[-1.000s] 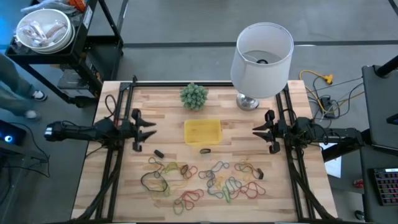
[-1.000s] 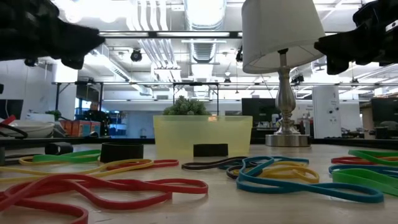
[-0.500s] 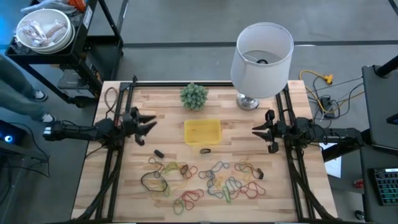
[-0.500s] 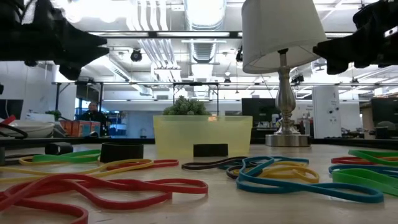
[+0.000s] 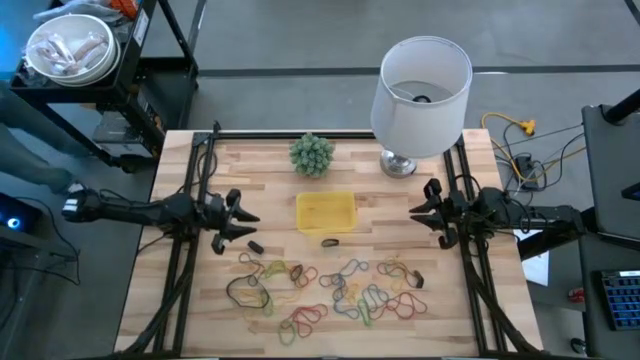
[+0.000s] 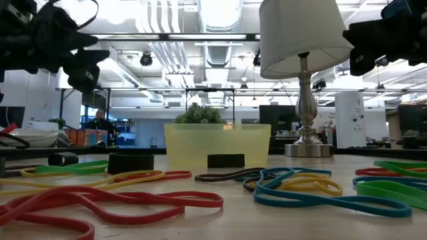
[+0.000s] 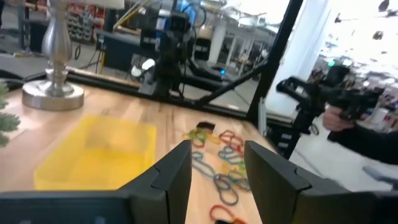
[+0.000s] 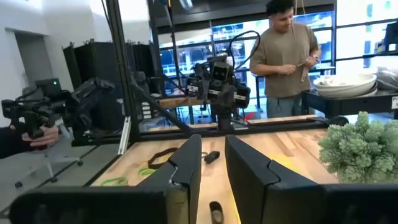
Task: Pick and place rubber bands into bin
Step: Put the black rubber band into the yellow bin
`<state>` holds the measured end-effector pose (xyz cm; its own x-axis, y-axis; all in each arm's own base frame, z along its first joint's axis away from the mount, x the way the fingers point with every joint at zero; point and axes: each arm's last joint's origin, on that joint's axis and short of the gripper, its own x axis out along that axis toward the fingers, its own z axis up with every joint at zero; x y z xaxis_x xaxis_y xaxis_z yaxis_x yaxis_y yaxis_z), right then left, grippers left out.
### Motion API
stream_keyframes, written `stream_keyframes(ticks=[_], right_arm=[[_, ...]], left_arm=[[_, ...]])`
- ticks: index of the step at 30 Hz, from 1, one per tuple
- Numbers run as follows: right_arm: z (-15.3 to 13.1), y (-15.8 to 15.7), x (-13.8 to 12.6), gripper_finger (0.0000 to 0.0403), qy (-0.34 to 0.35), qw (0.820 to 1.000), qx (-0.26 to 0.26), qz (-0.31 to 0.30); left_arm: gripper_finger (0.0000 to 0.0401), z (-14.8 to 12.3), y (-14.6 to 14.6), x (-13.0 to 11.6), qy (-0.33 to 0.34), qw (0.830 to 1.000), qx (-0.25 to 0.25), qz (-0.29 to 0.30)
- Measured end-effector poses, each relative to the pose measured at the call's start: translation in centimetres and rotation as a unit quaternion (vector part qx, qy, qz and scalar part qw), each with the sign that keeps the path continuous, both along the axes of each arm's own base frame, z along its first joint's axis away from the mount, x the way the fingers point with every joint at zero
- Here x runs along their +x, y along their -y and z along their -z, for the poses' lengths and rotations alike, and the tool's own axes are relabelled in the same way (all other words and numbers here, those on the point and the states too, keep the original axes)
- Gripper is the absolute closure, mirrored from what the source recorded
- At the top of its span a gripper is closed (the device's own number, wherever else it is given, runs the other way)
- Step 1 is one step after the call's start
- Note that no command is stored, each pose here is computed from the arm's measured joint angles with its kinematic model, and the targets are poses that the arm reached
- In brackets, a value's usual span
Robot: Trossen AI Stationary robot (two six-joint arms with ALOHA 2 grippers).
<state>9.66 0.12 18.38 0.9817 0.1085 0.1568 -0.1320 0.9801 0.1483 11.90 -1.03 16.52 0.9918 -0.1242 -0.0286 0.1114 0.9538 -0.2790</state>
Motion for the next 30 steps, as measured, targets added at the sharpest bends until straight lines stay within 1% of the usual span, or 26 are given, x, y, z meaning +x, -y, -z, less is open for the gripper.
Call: stream_keyframes(ticks=[2,5,9,13,15,17,20,23,26,29,30], right_arm=[[0.0,0.0,0.0,0.0335,-0.001,1.000,0.000,-0.001],[0.1,0.0,0.1,0.0335,-0.004,1.000,0.001,-0.004],[0.1,-0.3,0.0,0.0335,-0.005,0.999,-0.006,-0.053],[-0.1,-0.6,-0.1,0.0335,0.000,0.994,0.008,-0.105],[-0.2,-0.7,-0.1,0.0335,0.004,0.994,0.011,-0.113],[-0.3,-0.8,-0.1,0.0335,0.008,0.993,0.009,-0.117],[-0.4,-0.8,-0.1,0.0335,0.016,0.993,-0.002,-0.117],[-0.4,-0.8,-0.1,0.0335,0.018,0.993,-0.014,-0.114],[-0.4,-0.8,-0.1,0.0335,0.022,0.993,-0.034,-0.108],[-0.2,-0.7,-0.1,0.0335,0.019,0.994,-0.055,-0.088],[-0.1,-0.7,0.0,0.0335,0.014,0.995,-0.060,-0.079]], left_arm=[[0.0269,0.3,0.0,0.2,-0.011,1.000,0.011,-0.001],[0.0269,0.3,0.0,0.4,-0.015,1.000,0.013,-0.001],[0.0269,0.7,0.1,0.6,-0.030,0.999,0.018,0.003],[0.0269,0.3,0.1,0.9,-0.005,1.000,0.028,0.005],[0.0269,-0.2,0.1,1.1,0.018,0.999,0.027,0.005],[0.0269,-0.3,0.2,1.4,0.016,0.999,0.030,0.010],[0.0269,-1.5,0.2,2.1,0.024,0.999,0.044,0.016],[0.0269,-1.4,0.3,2.6,0.009,0.999,0.052,0.014],[0.0269,-0.7,0.2,3.1,-0.025,0.998,0.063,-0.002],[0.0269,-0.7,0.2,3.6,-0.055,0.994,0.097,0.002],[0.0269,-0.7,0.2,3.8,-0.073,0.992,0.101,0.001]])
